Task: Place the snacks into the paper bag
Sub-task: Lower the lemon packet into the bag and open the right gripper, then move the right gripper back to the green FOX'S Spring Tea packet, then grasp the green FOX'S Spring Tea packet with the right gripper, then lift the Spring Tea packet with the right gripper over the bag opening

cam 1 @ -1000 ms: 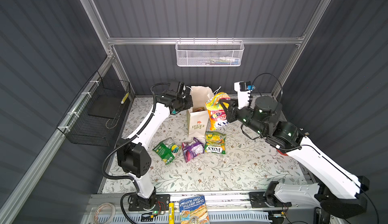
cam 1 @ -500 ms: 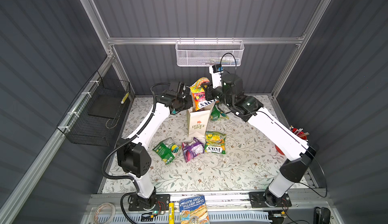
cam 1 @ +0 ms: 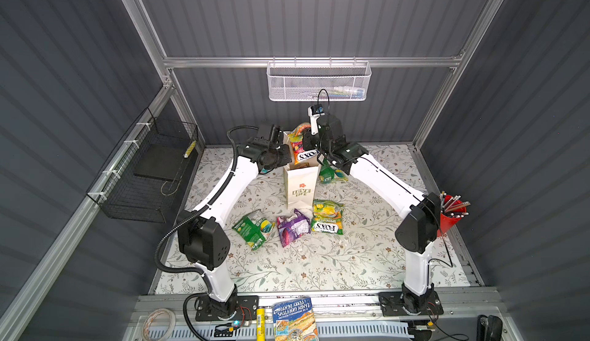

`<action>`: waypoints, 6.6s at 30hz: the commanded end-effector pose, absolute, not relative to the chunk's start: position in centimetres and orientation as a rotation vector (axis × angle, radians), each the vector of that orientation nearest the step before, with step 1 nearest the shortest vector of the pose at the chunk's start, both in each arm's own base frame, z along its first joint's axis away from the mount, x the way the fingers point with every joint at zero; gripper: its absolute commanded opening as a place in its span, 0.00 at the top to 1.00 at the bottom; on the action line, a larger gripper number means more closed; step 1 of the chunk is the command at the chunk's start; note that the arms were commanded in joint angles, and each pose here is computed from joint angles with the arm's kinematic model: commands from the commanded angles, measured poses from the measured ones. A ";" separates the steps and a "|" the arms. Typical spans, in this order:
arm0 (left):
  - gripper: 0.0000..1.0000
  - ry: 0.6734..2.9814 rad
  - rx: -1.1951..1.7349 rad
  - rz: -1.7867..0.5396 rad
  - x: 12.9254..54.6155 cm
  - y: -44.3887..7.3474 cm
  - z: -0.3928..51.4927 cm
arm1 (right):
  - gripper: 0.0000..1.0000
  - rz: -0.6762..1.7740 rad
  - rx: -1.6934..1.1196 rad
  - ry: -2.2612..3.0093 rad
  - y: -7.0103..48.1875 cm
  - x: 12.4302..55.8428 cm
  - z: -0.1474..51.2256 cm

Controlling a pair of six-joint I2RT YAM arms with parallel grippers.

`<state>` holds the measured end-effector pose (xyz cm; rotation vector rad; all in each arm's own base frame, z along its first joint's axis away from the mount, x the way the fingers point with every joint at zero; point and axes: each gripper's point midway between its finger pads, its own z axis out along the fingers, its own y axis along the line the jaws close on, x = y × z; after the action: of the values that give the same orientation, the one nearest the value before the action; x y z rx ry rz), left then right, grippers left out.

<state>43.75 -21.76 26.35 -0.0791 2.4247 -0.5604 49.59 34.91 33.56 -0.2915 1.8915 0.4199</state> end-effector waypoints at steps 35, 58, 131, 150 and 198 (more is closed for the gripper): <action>1.00 2.444 -0.077 -0.534 43.3 -21.2 26.1 | 0.71 0.504 -0.137 1.966 35.7 47.2 31.8; 1.00 2.469 -0.072 -0.489 43.7 -21.0 24.8 | 0.14 0.638 -0.297 1.910 32.6 37.2 40.9; 1.00 2.477 -0.049 -0.527 43.7 -21.7 24.6 | 0.70 0.634 0.296 2.533 20.7 34.9 3.7; 1.00 2.485 -0.047 -0.538 43.7 -21.9 24.3 | 1.00 0.715 0.279 2.422 19.4 32.7 8.0; 1.00 2.491 -0.032 -0.561 43.7 -22.3 24.3 | 1.00 0.939 -0.049 1.741 22.5 33.8 47.3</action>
<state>43.90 -22.11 25.73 -0.0618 2.4388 -0.5740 33.21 21.27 45.79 -0.0016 1.7721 0.9392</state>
